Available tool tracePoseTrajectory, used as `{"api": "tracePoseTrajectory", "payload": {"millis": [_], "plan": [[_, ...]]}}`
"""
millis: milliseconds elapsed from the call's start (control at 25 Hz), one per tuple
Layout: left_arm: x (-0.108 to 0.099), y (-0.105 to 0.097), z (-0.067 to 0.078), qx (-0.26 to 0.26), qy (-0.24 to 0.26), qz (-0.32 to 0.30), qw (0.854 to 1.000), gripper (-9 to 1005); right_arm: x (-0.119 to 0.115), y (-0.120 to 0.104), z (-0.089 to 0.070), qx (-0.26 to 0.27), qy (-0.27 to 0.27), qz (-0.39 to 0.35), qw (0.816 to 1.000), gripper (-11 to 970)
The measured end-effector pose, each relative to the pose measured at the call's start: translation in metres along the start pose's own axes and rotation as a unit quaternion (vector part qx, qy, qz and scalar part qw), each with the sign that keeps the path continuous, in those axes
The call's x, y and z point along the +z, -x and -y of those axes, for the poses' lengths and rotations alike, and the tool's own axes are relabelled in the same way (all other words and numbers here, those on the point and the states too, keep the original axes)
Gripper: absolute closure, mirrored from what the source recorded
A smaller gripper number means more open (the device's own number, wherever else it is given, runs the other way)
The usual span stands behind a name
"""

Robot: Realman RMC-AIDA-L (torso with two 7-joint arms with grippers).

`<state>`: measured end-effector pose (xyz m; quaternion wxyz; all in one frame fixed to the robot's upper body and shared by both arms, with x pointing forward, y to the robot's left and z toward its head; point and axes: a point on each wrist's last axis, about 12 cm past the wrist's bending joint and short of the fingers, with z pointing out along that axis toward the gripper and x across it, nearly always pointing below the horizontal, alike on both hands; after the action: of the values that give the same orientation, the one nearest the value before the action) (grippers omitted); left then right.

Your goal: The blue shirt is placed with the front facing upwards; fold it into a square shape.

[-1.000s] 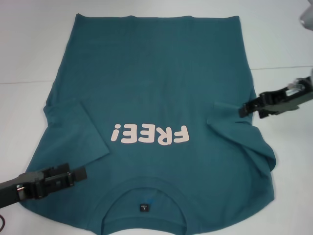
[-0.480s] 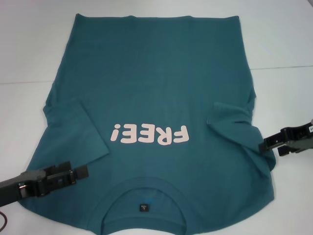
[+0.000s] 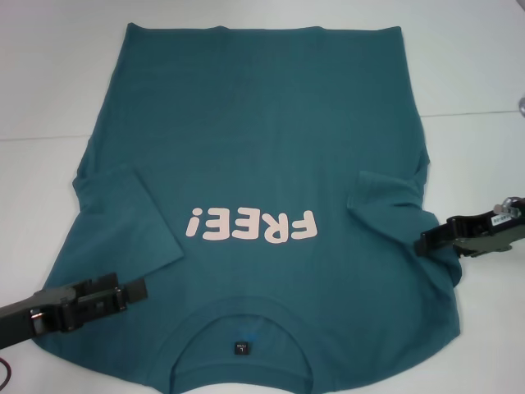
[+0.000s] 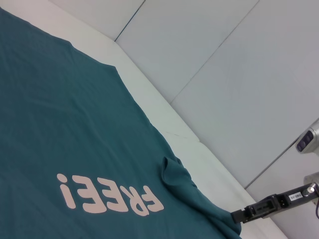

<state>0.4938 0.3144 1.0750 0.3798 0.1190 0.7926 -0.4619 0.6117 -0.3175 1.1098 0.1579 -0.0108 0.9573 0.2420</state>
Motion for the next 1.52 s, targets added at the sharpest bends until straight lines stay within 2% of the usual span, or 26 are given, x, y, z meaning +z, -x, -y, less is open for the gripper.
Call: {"api": "tracePoseTrajectory", "payload": {"millis": [360, 560, 920, 1320, 1520], "plan": [[0.0, -0.002, -0.001, -0.004, -0.001, -0.002, 1.0, 48, 0.006, 0.003, -0.006, -0.002, -0.002, -0.005, 1.0, 425], [0.0, -0.003, -0.001, -0.008, -0.003, -0.001, 1.0, 48, 0.002, 0.004, -0.003, 0.002, -0.005, -0.004, 1.0, 655], [0.002, -0.001, -0.001, -0.006, -0.005, -0.003, 1.0, 47, -0.005, 0.005, 0.002, 0.005, -0.008, -0.005, 1.0, 957], [0.0, -0.003, -0.001, -0.008, -0.003, -0.001, 1.0, 47, -0.046, 0.015, 0.009, 0.014, -0.017, 0.012, 1.0, 957], [0.0, -0.003, -0.001, -0.008, -0.003, -0.001, 1.0, 46, -0.053, 0.016, 0.009, 0.011, -0.024, 0.003, 1.0, 956]]}}
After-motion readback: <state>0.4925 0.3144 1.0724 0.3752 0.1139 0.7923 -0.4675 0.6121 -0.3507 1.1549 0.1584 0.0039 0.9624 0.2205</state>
